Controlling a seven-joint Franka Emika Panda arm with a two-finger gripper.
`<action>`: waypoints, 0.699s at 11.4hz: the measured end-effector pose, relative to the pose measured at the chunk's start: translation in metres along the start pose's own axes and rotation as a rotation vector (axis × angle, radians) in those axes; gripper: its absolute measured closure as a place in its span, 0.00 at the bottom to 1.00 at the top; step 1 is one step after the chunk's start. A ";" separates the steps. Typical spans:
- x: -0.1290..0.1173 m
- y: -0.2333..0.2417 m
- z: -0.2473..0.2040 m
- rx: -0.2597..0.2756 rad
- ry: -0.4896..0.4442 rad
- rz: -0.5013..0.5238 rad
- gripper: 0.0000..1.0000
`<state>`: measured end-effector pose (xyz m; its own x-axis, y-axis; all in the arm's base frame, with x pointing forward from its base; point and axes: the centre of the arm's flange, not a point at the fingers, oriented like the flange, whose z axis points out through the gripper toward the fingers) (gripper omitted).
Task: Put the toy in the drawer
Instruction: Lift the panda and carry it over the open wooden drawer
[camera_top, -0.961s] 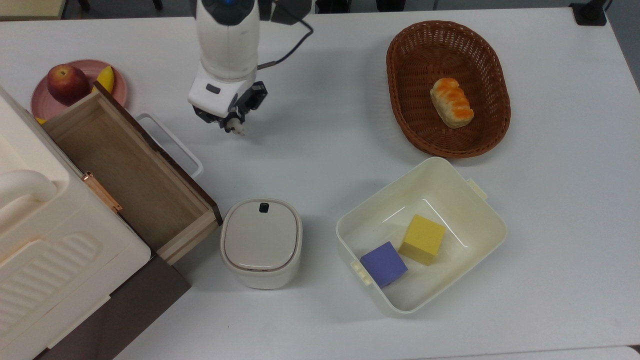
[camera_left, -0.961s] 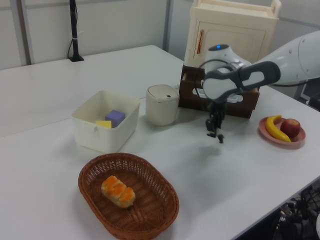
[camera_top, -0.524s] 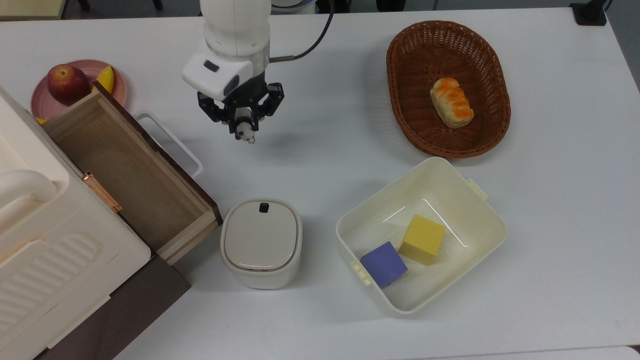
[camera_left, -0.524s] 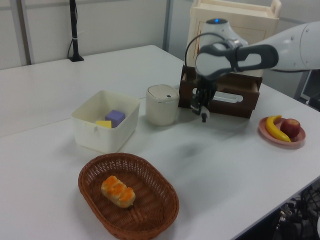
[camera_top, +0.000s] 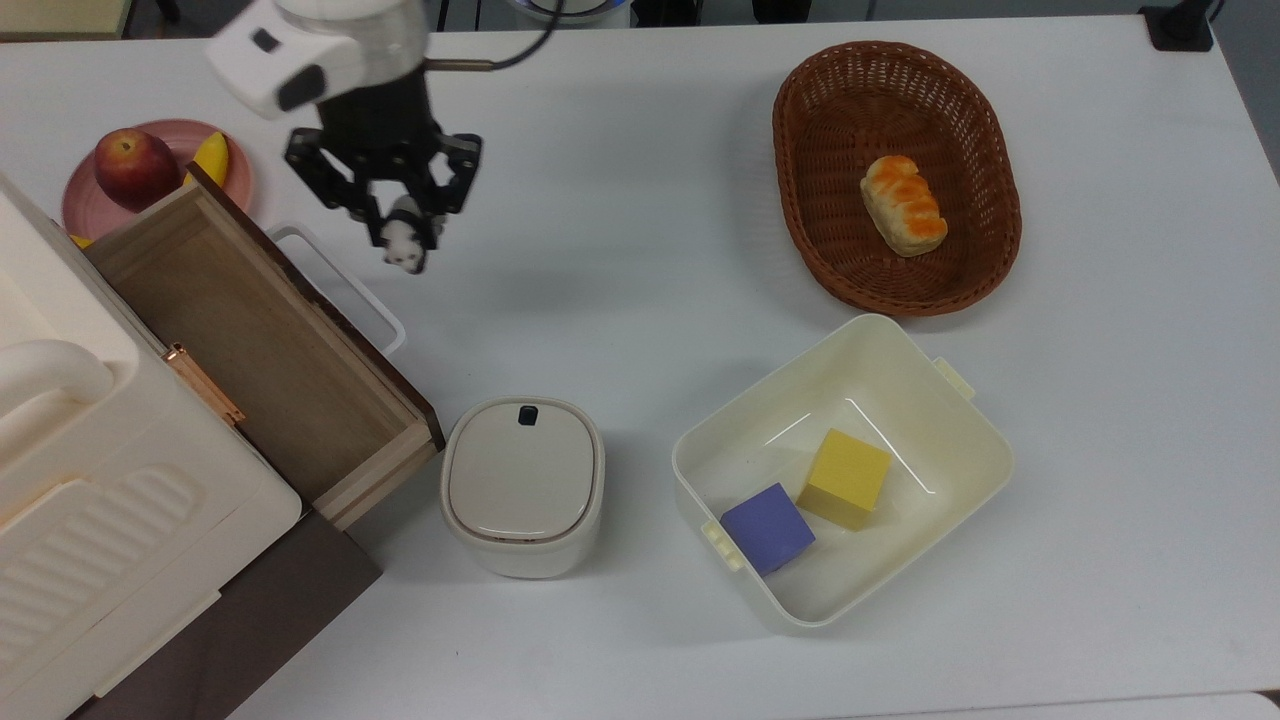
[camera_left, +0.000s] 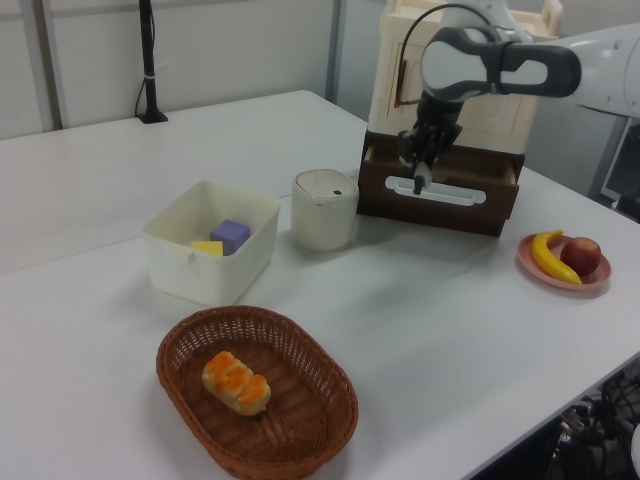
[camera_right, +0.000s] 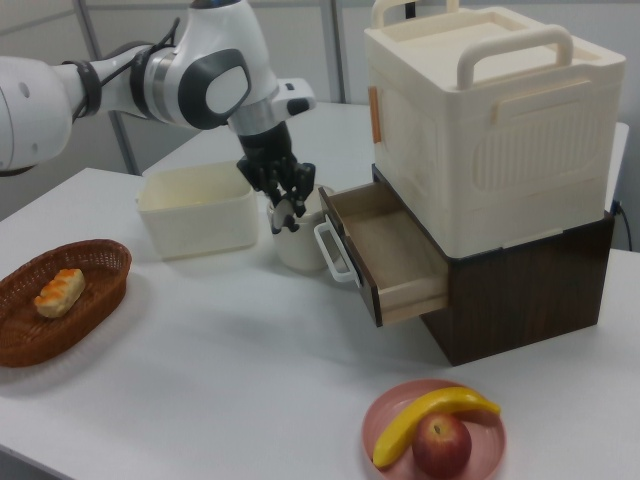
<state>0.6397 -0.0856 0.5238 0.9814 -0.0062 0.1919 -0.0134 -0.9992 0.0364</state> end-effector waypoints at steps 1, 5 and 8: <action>0.000 0.014 -0.003 -0.003 0.007 0.025 0.59; -0.007 0.066 -0.009 -0.023 0.016 0.115 0.59; -0.009 0.109 -0.018 -0.041 0.094 0.207 0.59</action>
<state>0.6258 -0.1943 0.5436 0.9348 -0.2053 0.2898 -0.2221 -0.9747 0.0260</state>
